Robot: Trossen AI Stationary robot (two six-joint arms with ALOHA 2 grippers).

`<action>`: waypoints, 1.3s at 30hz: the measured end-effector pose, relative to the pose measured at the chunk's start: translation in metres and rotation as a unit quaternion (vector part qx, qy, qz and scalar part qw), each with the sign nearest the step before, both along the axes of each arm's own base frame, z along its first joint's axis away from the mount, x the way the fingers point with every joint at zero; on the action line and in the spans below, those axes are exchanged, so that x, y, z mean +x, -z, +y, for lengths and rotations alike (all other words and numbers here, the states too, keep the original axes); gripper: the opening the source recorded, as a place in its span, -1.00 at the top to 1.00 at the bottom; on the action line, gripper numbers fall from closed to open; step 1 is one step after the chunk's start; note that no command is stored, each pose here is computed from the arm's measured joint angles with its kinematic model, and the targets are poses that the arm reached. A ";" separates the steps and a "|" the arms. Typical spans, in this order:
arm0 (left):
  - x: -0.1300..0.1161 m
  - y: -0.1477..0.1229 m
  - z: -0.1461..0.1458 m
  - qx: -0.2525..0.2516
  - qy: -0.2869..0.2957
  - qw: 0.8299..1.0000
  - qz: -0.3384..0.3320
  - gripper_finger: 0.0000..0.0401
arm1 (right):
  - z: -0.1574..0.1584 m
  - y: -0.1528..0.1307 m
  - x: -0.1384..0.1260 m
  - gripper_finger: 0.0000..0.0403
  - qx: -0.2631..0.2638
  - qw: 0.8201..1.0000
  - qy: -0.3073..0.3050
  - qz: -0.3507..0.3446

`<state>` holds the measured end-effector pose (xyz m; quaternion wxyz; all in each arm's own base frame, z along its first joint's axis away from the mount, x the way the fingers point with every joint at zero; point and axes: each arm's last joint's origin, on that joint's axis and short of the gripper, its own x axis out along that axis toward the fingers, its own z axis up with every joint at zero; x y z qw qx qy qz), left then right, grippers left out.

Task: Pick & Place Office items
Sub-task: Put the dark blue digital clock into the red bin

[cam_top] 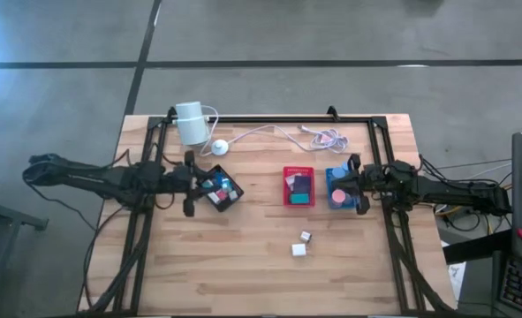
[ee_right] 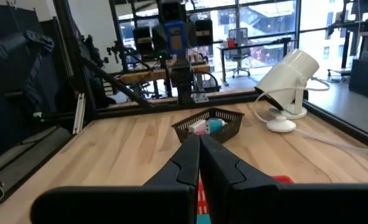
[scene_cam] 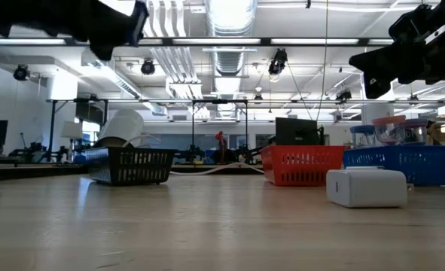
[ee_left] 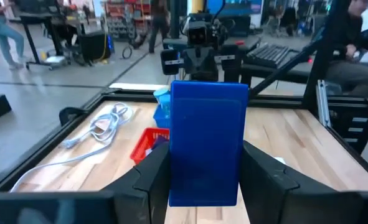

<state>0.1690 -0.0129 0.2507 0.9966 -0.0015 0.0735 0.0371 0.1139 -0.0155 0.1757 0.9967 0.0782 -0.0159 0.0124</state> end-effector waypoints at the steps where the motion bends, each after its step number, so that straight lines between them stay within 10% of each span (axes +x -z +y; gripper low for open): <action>1: -0.005 0.006 0.002 0.001 0.000 1.000 -0.005 0.24 | 0.000 0.000 0.000 0.96 -0.001 1.000 0.000 0.000; 18: -0.022 0.033 0.024 0.060 -0.020 0.998 -0.018 0.24 | 0.004 -0.004 0.000 0.96 -0.068 0.996 -0.059 -0.027; 31: -0.021 0.028 0.027 0.029 -0.007 0.998 -0.055 0.24 | 0.004 -0.023 -0.002 0.96 -0.245 0.960 -0.012 -0.132; 39: -0.008 0.024 0.028 -0.018 0.012 0.996 -0.089 0.24 | 0.000 -0.043 0.008 0.76 -0.256 0.959 0.015 -0.123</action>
